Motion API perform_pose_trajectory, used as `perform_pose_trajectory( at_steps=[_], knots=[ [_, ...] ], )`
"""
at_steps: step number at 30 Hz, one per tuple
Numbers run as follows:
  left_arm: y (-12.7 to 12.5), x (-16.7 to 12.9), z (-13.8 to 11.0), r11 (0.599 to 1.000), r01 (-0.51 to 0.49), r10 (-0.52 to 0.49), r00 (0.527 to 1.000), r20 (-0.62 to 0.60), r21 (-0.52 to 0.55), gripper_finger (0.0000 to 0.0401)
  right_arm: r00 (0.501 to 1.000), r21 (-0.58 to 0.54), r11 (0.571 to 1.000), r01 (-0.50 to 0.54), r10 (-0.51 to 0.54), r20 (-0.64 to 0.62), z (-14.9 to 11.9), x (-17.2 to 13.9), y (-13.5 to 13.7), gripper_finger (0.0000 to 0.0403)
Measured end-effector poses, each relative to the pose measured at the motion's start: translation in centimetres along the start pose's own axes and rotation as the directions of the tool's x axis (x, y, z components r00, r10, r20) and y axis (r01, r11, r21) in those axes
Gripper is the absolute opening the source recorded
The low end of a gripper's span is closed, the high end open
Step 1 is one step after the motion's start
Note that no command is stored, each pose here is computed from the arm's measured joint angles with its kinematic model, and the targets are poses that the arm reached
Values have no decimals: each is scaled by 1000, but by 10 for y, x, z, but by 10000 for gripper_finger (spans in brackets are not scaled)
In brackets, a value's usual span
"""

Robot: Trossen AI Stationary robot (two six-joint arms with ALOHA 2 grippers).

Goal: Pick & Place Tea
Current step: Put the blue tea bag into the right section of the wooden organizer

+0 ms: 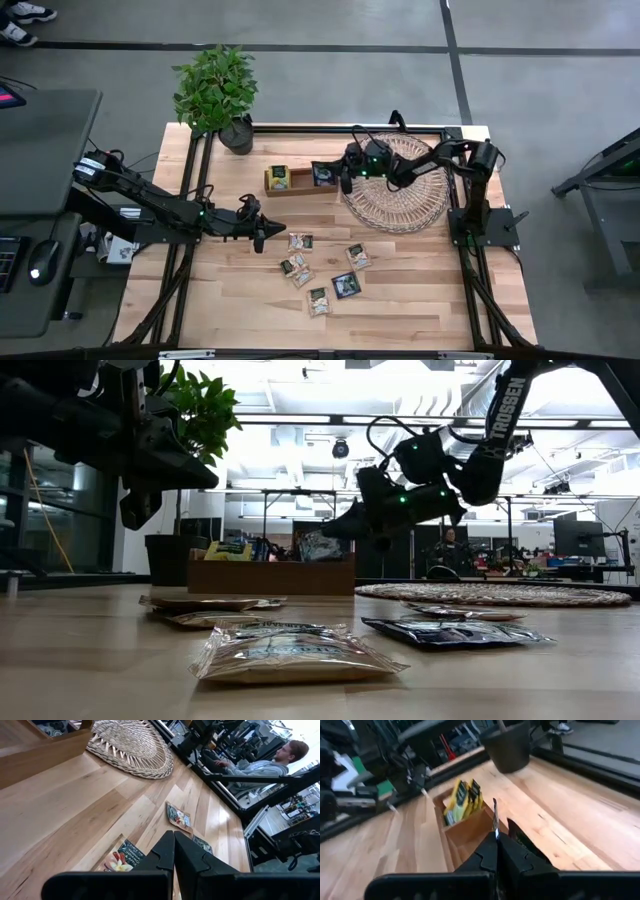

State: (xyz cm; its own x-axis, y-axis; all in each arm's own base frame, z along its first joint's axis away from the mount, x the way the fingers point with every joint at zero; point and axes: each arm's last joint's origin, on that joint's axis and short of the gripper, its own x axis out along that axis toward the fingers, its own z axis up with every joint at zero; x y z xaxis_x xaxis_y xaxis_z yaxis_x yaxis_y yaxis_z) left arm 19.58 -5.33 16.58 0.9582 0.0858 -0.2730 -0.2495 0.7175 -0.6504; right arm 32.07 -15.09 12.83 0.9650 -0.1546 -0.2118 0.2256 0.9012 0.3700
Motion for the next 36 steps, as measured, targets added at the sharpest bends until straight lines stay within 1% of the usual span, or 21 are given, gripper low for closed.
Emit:
perform_pose_trajectory(
  at_steps=[4, 13, 19, 23, 29, 32, 36],
  knots=[
    [0, 0, 0, 1000, 0, 0, 1000, 0, 0, 1, 998, -12, 1000, 13, -13, -58, -3, 2, -1, 0],
    [0, 0, 0, 1000, 1, -1, 1000, 0, -9, 1, 995, -5, 1000, -23, 23, -93, -6, 2, -1, 0],
    [0, 0, 0, 1000, 1, -1, 1000, 0, -9, 1, 991, 8, 1000, -19, 20, -133, -9, 1, -2, 7],
    [0, 0, 0, 1000, 1, -1, 1000, 0, -9, 1, 990, -2, 999, -40, 40, -138, -9, 1, -1, 42],
    [0, 0, 0, 1000, 1, -1, 1000, 0, -10, 1, 992, -21, 999, -27, 25, -127, -8, 1, -1, 127],
    [0, 0, 0, 1000, 1, -1, 1000, 0, -14, 1, 993, -27, 999, -20, 16, -115, -5, 0, 0, 162],
    [0, 0, 0, 1000, 3, -3, 1000, -2, -28, 1, 996, -55, 998, -31, 26, -81, 8, -4, 5, 186]
  ],
)
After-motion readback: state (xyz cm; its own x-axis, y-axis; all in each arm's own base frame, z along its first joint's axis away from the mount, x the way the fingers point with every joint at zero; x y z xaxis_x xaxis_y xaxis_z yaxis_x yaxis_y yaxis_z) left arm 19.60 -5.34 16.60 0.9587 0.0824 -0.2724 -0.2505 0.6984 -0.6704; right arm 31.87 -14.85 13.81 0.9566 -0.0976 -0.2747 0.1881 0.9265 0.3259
